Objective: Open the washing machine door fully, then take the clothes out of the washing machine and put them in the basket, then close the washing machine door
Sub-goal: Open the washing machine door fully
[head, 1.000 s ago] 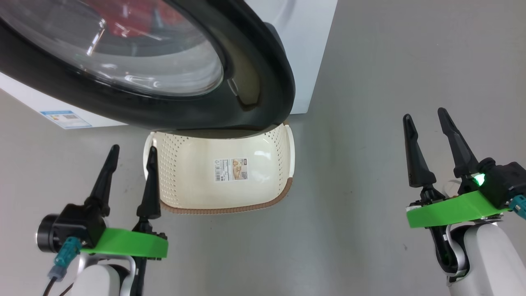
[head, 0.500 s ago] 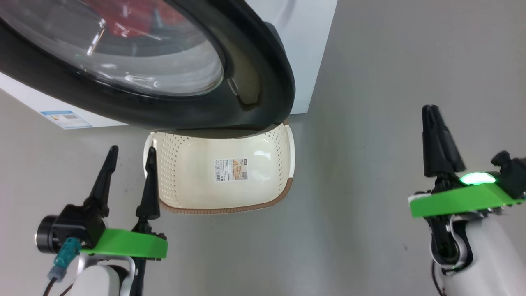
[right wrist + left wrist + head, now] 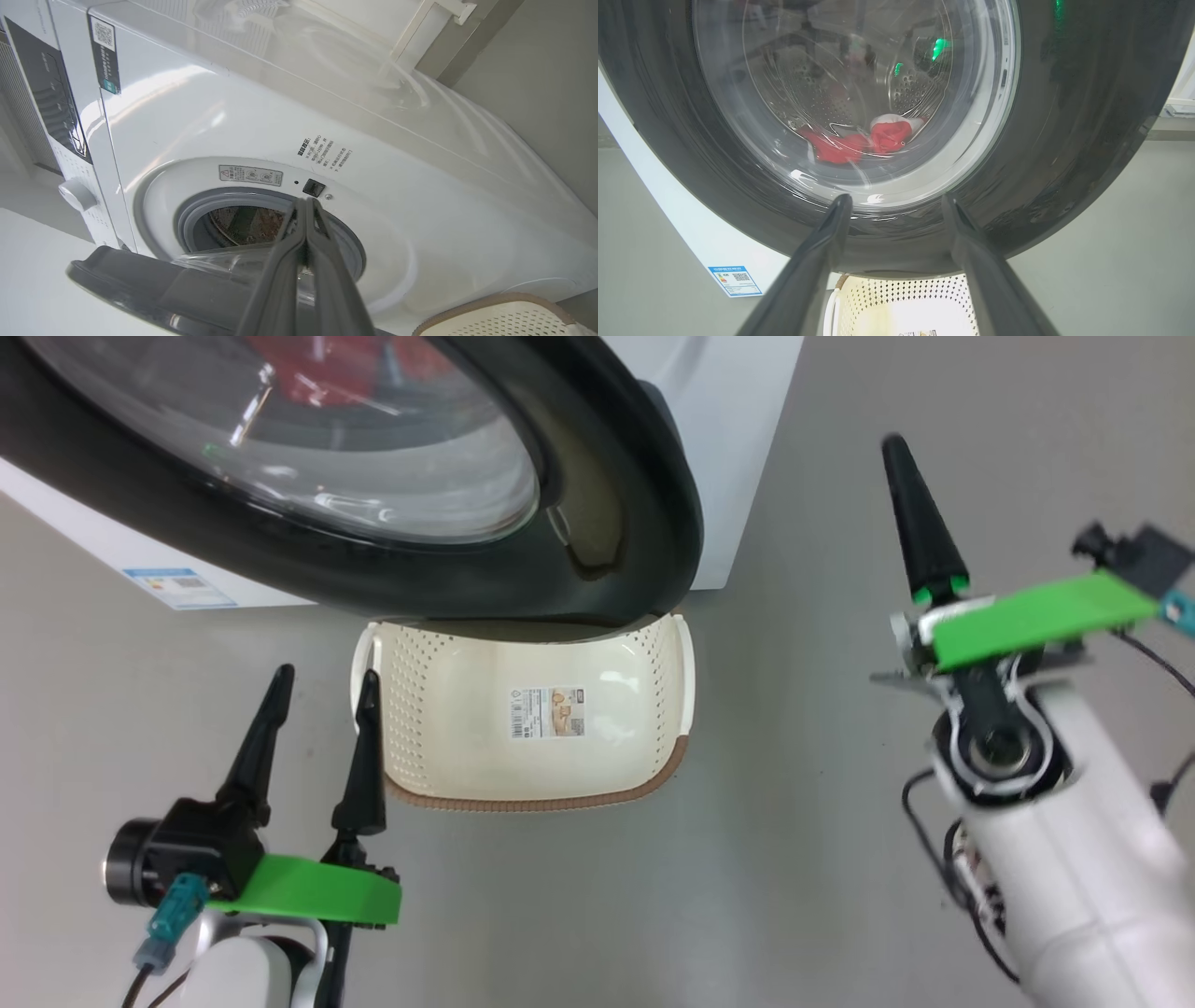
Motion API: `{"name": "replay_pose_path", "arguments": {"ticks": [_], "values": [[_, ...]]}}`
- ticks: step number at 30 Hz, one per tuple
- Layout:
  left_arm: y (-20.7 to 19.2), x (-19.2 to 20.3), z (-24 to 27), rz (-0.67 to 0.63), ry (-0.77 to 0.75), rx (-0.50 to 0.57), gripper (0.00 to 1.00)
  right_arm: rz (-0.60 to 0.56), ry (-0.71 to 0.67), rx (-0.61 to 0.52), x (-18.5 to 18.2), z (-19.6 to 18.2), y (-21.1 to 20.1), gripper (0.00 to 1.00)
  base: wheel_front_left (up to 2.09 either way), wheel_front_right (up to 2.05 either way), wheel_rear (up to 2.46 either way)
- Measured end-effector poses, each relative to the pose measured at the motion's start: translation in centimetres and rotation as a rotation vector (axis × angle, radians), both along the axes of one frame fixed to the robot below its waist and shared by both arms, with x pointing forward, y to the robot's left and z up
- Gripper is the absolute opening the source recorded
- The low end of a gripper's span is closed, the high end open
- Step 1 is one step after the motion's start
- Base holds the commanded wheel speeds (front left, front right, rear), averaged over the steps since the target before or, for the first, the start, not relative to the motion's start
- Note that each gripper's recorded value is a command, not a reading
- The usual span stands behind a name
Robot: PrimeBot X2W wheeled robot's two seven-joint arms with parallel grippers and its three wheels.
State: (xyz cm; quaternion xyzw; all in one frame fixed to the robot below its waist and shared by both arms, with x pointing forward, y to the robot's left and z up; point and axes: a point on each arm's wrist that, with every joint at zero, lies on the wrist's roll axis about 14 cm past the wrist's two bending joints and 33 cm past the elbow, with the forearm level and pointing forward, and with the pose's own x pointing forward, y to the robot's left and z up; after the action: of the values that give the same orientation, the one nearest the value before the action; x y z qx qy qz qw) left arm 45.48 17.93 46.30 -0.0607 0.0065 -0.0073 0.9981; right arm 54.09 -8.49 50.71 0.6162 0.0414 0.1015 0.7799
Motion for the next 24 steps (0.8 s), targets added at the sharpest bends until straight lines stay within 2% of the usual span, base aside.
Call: {"name": "replay_pose_path", "arguments": {"ticks": [7, 10, 19, 24], "values": [[0.4, -0.3, -0.2, 0.01, 0.01, -0.001, 1.0, 0.281, 0.092, 0.203, 1.8, 0.7, 4.0, 0.0, 0.0, 0.0, 0.0], [0.6, -0.6, -0.4, 0.015, 0.018, -0.004, 1.0, 0.388, 0.122, 0.246, 2.5, 0.9, 5.1, 0.0, 0.0, 0.0, 0.0], [1.1, -1.0, -0.7, 0.026, 0.034, 0.001, 1.0, 0.631, 0.182, 0.284, 2.9, 1.7, 8.1, 0.0, 0.0, 0.0, 0.0], [1.3, -1.3, -0.9, 0.031, 0.04, 0.001, 1.0, 0.75, 0.199, 0.25, 2.6, 2.0, 9.9, 0.0, 0.0, 0.0, 0.0]]}}
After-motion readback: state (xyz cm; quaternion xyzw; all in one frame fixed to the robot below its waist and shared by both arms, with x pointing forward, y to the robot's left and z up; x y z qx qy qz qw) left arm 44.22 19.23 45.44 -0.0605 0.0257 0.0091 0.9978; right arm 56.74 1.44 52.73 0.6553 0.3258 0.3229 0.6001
